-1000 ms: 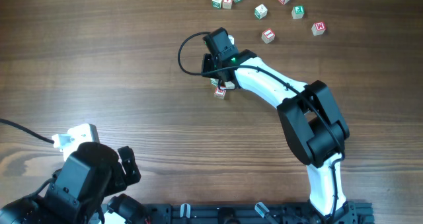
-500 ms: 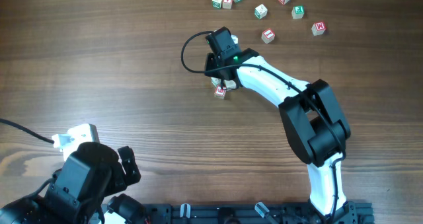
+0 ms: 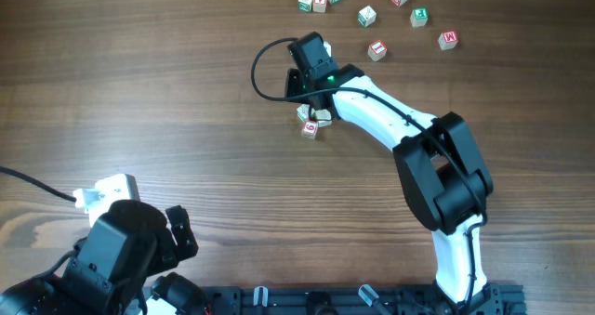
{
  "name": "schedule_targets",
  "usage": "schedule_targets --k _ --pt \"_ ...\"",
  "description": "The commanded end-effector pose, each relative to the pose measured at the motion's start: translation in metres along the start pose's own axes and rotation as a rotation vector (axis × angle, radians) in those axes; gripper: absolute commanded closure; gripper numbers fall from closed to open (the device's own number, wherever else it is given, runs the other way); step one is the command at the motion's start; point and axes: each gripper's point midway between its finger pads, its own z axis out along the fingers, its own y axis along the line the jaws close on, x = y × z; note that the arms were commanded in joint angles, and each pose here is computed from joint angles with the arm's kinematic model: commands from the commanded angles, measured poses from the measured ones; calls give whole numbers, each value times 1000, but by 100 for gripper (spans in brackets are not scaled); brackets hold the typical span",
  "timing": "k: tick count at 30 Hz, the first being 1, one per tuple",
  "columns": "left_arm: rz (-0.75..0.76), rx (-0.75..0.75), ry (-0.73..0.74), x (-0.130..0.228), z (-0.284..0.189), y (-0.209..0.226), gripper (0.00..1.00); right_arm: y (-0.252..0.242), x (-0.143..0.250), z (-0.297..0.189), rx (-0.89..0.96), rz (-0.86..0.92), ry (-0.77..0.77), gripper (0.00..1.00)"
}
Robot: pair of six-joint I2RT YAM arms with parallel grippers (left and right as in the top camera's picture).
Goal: Form a circle
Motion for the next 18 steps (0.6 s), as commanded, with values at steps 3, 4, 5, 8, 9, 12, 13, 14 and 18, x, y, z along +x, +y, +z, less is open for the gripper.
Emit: schedule_targets --k 3,4,5,8,9,12,13,14,18 --pt "-16 -2 1 0 0 1 0 5 5 3 -24 -47 36 95" --pt "-16 -2 1 0 0 1 0 6 6 3 -32 -56 40 95" --pt "-16 -2 1 0 0 1 0 7 6 3 -37 -61 44 95" --pt "-16 -2 1 0 0 1 0 10 7 3 -51 -81 48 95" --pt "-16 -2 1 0 0 1 0 11 7 3 -55 -82 49 95" --pt "-16 -2 1 0 0 1 0 15 8 2 -76 -101 53 95" --pt "-16 -2 1 0 0 1 0 17 9 2 -89 -109 58 95" --pt "-16 -2 1 0 0 1 0 18 10 2 -90 -110 60 95" --pt "-16 -2 1 0 0 1 0 24 17 2 -93 -143 72 95"
